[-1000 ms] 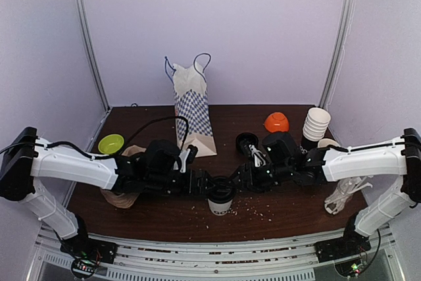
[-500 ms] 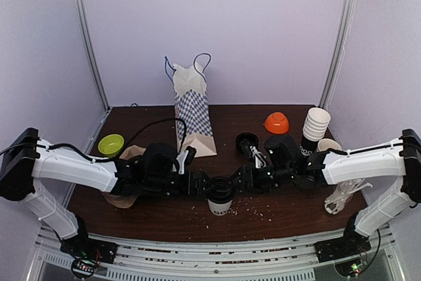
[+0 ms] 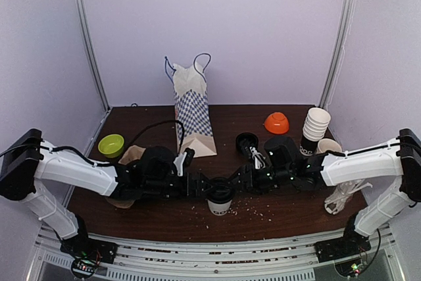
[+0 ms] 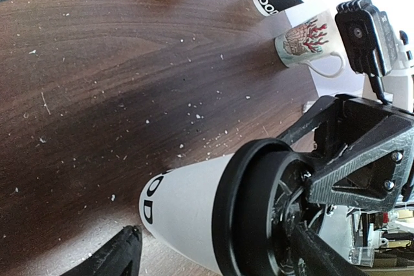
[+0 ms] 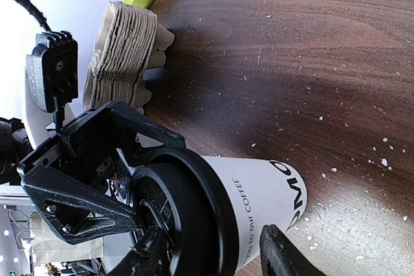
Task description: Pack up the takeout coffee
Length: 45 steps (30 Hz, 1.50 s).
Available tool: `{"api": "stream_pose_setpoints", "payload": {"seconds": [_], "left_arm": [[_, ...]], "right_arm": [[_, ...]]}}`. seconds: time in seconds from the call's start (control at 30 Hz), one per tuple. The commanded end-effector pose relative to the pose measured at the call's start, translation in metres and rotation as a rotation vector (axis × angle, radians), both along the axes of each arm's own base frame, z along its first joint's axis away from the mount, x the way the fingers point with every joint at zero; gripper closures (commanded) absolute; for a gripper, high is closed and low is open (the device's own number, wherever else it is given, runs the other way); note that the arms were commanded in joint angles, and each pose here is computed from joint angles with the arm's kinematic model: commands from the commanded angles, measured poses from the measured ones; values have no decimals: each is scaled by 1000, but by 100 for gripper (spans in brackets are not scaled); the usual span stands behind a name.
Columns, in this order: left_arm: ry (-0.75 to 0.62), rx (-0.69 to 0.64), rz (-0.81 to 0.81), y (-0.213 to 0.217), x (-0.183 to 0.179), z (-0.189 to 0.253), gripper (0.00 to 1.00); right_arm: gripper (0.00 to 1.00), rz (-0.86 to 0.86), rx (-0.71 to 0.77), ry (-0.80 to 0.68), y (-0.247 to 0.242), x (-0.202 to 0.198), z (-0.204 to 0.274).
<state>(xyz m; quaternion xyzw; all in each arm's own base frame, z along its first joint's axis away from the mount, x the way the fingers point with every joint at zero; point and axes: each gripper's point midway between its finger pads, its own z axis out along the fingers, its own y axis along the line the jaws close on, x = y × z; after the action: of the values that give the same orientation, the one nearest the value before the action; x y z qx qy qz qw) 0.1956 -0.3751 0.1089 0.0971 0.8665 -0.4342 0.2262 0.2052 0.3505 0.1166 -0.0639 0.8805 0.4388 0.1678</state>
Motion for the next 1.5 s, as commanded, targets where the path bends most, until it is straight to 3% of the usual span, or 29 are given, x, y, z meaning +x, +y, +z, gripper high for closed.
{"api": "stream_pose_setpoints", "payload": {"seconds": [0.0, 0.13, 0.37, 0.6, 0.83, 1.47], "left_arm": [[85, 137, 4, 23, -10, -50, 19], [64, 109, -11, 19, -10, -37, 16], [-26, 69, -32, 7, 0, 10, 4], [-57, 33, -65, 0, -3, 30, 2], [-44, 47, -110, -6, -13, 19, 2], [22, 114, -96, 4, -19, -23, 9]], "right_arm": [[50, -7, -167, 112, -26, -18, -56], [45, 6, -124, 83, -20, -16, -38], [21, 36, -26, 0, -6, -10, 20], [10, 94, -23, -9, 1, -26, 22], [10, 98, -48, 28, 0, -32, 1], [25, 77, -129, 108, -13, -41, -47]]}}
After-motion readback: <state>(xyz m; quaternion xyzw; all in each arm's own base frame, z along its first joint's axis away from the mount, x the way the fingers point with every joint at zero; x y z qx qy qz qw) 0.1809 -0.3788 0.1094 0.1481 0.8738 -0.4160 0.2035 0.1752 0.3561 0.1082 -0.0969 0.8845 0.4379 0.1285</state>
